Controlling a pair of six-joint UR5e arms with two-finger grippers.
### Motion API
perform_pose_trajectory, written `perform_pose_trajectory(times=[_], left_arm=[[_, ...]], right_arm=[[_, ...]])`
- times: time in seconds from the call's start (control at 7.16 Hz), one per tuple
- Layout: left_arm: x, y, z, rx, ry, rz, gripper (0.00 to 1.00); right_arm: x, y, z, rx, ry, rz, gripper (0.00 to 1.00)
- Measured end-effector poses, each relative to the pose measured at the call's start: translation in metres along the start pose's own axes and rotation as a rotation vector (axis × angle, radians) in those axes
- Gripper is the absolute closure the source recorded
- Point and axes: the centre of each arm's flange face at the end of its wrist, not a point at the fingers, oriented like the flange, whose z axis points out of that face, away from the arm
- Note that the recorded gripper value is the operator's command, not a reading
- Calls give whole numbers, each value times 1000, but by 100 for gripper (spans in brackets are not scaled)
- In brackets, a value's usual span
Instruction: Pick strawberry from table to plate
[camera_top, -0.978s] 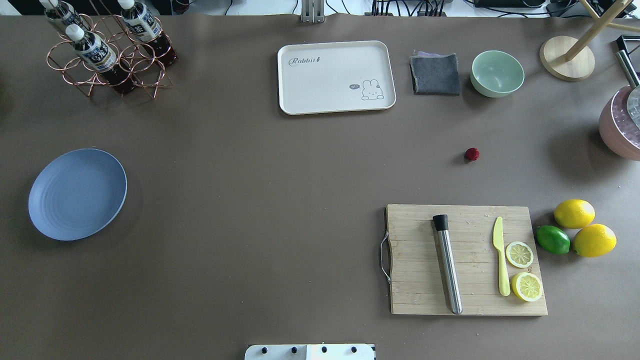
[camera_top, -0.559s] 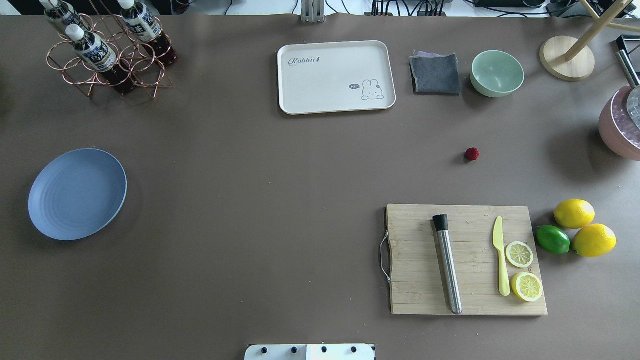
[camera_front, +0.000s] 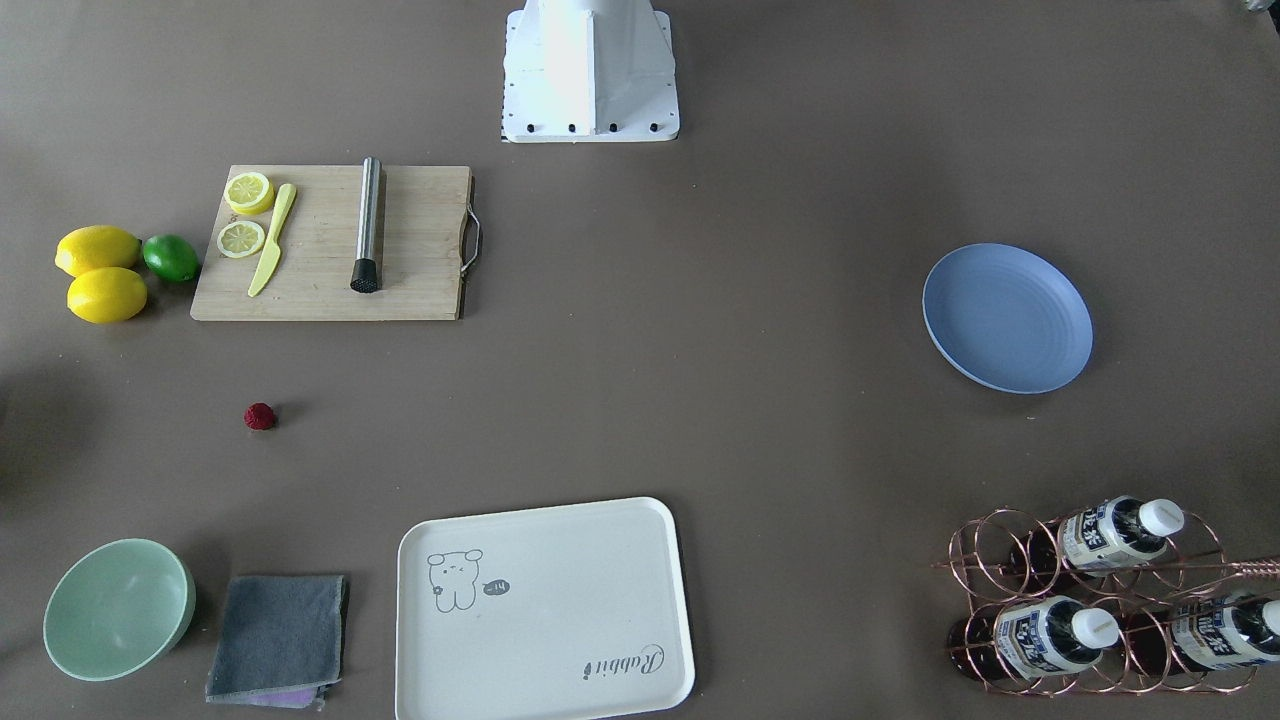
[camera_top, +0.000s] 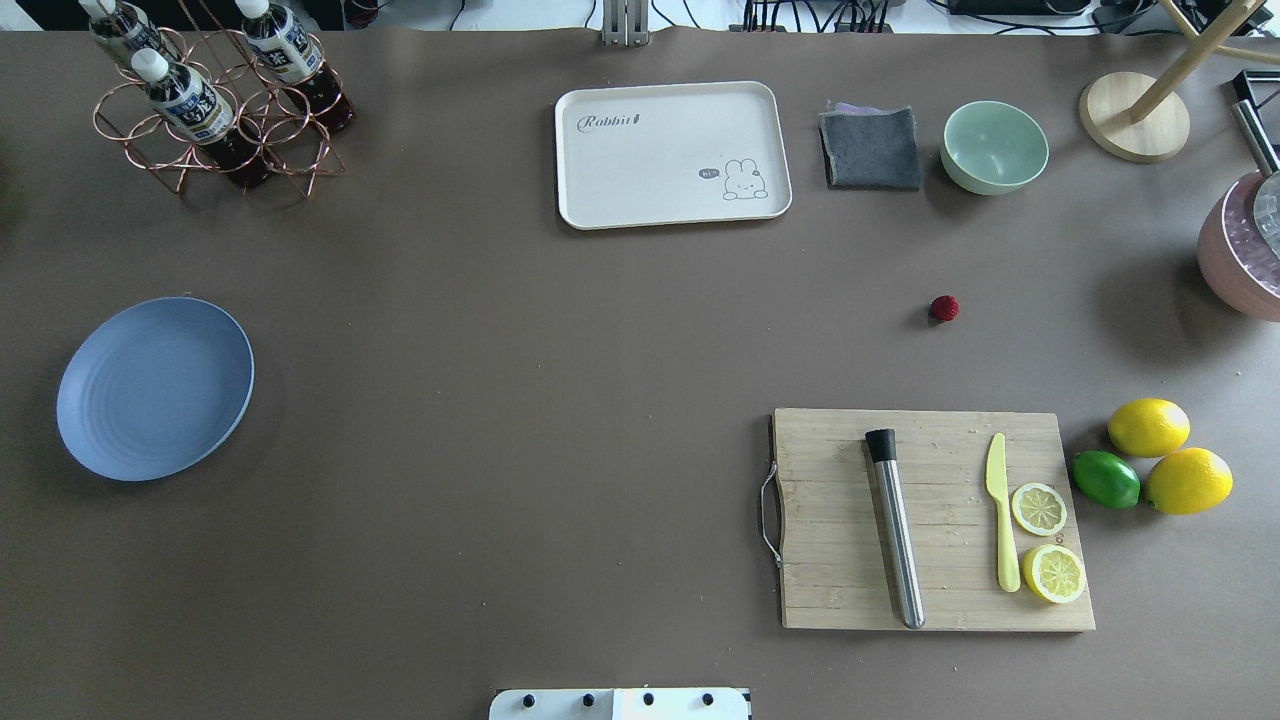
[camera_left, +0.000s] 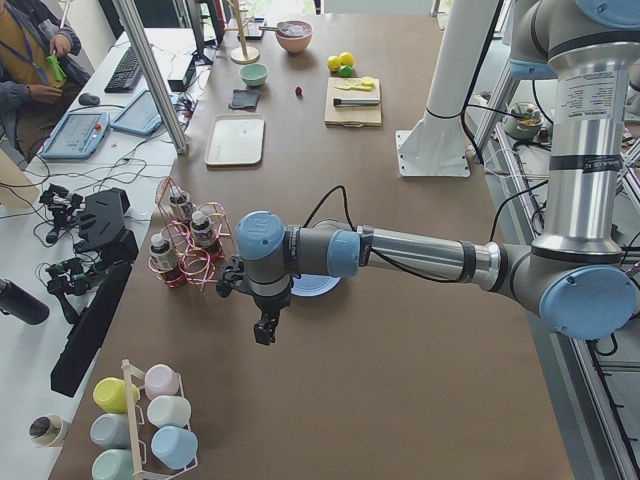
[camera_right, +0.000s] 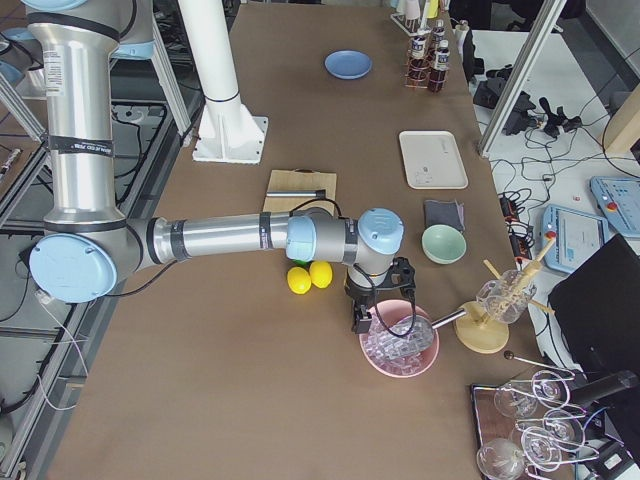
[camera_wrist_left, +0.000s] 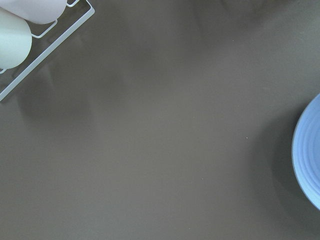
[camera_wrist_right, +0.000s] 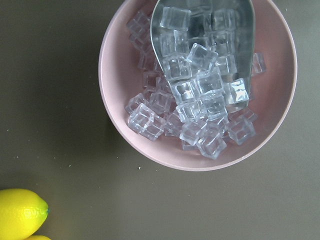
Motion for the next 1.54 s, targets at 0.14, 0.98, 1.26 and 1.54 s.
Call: perform_pose_trajectory(times=[0.14, 0.98, 1.26, 1.54], left_arm=[[0, 1, 0, 1, 0, -1, 3], [3, -4, -5, 15, 3, 8, 3], [0, -2, -6, 18, 3, 1, 3], [-5, 0, -13, 34, 1, -8, 3]], right_arm=[[-1, -1, -2, 3, 2, -2, 0], [3, -1, 6, -12, -12, 11, 0], [2, -2, 5, -9, -16, 10, 0], [1, -2, 4, -7, -17, 8, 0]])
